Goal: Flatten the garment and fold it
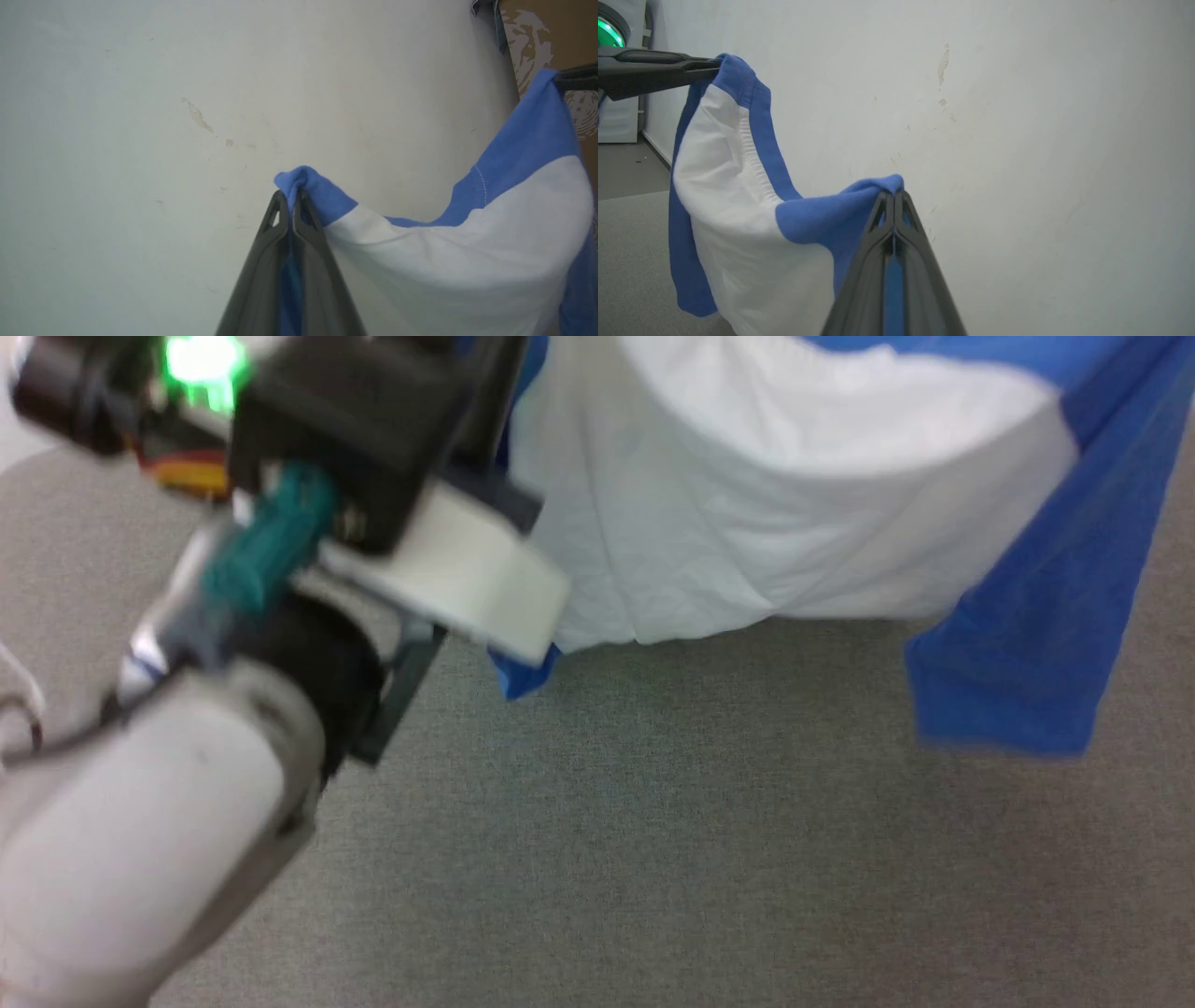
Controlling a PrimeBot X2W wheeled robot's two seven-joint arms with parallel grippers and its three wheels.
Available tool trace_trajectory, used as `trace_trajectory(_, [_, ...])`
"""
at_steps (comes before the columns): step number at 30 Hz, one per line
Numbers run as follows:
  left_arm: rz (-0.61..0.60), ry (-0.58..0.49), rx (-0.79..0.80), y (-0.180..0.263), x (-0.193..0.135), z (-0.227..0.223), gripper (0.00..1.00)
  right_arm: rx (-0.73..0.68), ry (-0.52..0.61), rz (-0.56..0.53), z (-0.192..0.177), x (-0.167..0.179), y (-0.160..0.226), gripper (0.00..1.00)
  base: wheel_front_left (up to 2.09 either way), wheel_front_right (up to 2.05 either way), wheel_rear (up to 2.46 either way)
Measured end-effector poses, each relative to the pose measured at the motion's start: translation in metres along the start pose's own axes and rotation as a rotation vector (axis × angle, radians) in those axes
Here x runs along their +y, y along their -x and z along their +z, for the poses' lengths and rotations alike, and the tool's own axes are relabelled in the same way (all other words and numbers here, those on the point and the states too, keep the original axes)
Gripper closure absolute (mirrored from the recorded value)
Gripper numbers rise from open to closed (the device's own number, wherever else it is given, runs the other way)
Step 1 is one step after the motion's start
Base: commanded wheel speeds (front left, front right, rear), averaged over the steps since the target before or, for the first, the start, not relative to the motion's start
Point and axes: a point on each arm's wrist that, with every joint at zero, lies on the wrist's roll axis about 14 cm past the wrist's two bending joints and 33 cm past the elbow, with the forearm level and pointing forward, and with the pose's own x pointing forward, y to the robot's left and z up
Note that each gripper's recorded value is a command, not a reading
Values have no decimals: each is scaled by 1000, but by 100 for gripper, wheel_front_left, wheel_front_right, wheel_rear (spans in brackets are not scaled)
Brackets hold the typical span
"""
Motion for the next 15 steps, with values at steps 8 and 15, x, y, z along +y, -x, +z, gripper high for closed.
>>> trace_trajectory(8, [-15, 62, 55, -55, 17, -3, 100, 10, -32, -39, 8, -39, -45, 100, 0, 0, 0])
trace_trajectory(15, [72, -31, 162, -112, 48, -54, 100, 88, 23, -131, -25, -89, -93, 100, 0, 0, 0])
